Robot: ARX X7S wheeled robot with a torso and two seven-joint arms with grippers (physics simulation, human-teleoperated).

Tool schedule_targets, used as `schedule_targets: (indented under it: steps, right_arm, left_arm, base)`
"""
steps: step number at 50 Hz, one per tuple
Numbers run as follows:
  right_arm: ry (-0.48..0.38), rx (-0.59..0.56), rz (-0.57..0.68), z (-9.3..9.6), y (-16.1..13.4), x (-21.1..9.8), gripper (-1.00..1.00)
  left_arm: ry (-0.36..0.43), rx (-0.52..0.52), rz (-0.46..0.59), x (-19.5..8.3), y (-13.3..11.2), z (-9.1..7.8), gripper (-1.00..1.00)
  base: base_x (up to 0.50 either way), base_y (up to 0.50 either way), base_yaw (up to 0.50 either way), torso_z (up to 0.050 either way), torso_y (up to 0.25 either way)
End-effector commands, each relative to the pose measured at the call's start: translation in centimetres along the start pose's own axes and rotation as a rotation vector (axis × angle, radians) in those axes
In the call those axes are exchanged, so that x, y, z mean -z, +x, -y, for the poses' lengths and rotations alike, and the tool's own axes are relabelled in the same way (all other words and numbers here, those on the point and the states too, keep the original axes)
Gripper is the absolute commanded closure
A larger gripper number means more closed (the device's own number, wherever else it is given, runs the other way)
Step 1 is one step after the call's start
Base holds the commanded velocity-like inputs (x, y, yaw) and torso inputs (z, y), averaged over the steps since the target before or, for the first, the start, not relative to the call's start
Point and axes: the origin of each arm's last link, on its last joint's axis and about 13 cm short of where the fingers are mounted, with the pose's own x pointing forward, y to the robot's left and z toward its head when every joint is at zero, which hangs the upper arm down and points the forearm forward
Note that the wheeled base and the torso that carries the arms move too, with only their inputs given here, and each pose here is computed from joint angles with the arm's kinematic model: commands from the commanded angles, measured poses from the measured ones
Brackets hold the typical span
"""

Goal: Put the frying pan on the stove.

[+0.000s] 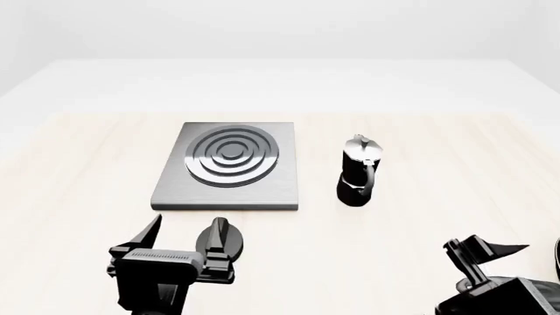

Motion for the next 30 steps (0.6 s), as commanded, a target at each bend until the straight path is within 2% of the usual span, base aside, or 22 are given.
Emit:
schedule_targets:
  steps: [1,18,30]
  right_arm:
    - [-0.009,0.027,-0.02,-0.8,0.4,0.6,-1.0]
    - [-0.01,0.072,-0.025,-1.5,0.9,1.5,-1.0]
    - [0.021,0.087,-0.087,-1.7,1.2,2.0,-1.0]
  left_arm:
    - [0.0,-0.005,0.002,-0.1,-0.1,-0.1,-1.0]
    - [-0.001,-0.013,0.008,-0.3,-0.4,-0.3,-1.0]
    - [-0.003,-0.015,0.005,-0.1,-0.2,-0.3,-1.0]
  base:
    - [0.0,0.0,0.0,0.0,0.0]
    - [0.0,0.0,0.0,0.0,0.0]
    - [0.0,0.0,0.0,0.0,0.0]
